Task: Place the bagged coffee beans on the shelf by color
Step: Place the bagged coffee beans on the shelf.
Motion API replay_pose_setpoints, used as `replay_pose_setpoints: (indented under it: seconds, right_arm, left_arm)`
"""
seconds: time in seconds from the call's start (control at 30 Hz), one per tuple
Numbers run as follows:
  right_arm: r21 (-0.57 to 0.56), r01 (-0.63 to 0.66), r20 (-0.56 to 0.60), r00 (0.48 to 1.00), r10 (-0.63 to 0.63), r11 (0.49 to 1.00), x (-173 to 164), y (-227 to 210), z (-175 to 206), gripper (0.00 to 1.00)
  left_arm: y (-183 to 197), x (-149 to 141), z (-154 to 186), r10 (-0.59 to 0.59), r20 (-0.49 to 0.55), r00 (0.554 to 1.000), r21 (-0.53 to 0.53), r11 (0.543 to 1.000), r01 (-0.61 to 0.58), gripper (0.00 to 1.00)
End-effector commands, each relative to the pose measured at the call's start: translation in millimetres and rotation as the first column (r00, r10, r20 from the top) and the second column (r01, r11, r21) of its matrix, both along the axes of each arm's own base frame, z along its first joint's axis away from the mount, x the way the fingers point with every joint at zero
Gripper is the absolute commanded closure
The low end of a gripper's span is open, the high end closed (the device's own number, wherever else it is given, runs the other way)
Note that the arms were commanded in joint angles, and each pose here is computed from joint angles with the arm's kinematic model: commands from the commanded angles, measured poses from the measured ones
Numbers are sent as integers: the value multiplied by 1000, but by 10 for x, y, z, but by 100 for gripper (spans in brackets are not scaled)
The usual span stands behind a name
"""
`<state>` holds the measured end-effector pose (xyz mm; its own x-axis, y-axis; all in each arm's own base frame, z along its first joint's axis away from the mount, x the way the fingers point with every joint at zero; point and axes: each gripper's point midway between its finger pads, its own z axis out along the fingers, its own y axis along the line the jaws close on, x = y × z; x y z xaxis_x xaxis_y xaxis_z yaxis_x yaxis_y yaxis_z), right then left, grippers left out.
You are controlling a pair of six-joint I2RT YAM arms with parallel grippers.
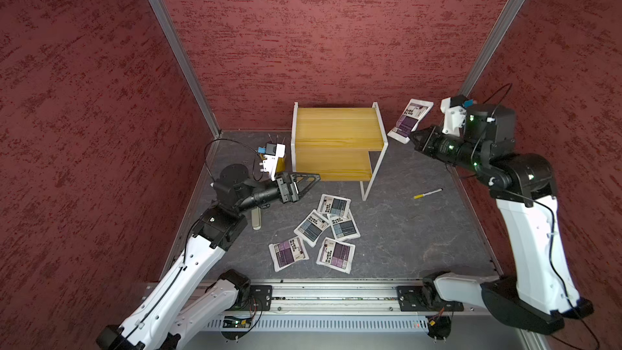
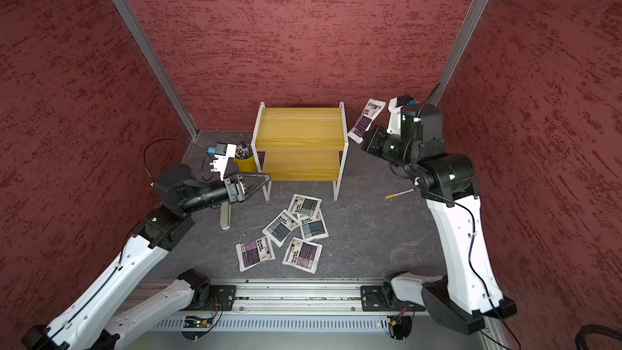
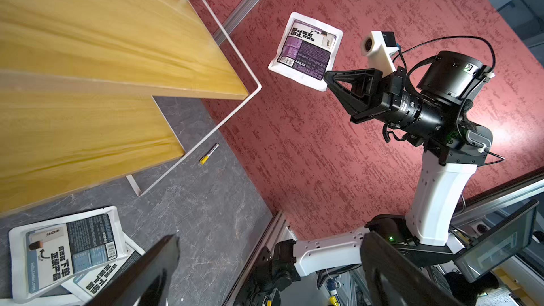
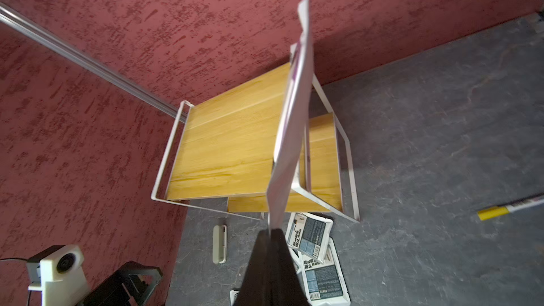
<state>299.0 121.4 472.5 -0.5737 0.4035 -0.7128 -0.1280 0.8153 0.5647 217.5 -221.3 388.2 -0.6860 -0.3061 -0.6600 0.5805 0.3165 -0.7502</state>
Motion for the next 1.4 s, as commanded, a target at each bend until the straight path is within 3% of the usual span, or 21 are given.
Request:
replay_pose_setpoints:
  seconds: [0.0, 0.1, 0.33, 0.57, 0.8, 1.03, 1.37]
  right_arm:
    - [35, -157, 65, 986, 154, 987, 58, 298, 265, 100]
    - [111, -285, 98, 956, 275, 952, 198, 646, 413, 100]
    - [225, -529, 119, 848, 516, 818, 330, 1490, 458, 100]
    - [312, -613, 35, 771, 636, 726, 440, 1981, 147, 100]
    - [364, -631, -56, 720, 692, 686, 489, 2125, -158, 100]
    - [391, -623, -117, 697, 708, 678, 562, 2198, -382, 100]
    - [412, -580, -179, 704, 687, 702, 780, 2198, -642, 100]
  left_arm:
    - [115, -8, 67, -2, -23, 1000, 4, 1000, 2, 0]
    - [270, 102, 154, 44, -37, 998, -21, 999, -45, 0]
    - [566, 336, 250, 137, -78, 988, -61, 988, -142, 0]
    - [878, 514, 409, 233, -104, 967, -96, 965, -243, 0]
    - [913, 545, 451, 232, -107, 967, -104, 964, -243, 0]
    - [895, 555, 396, 217, -125, 968, -99, 968, -230, 0]
    - [871, 523, 384, 200, -125, 972, -84, 974, -211, 0]
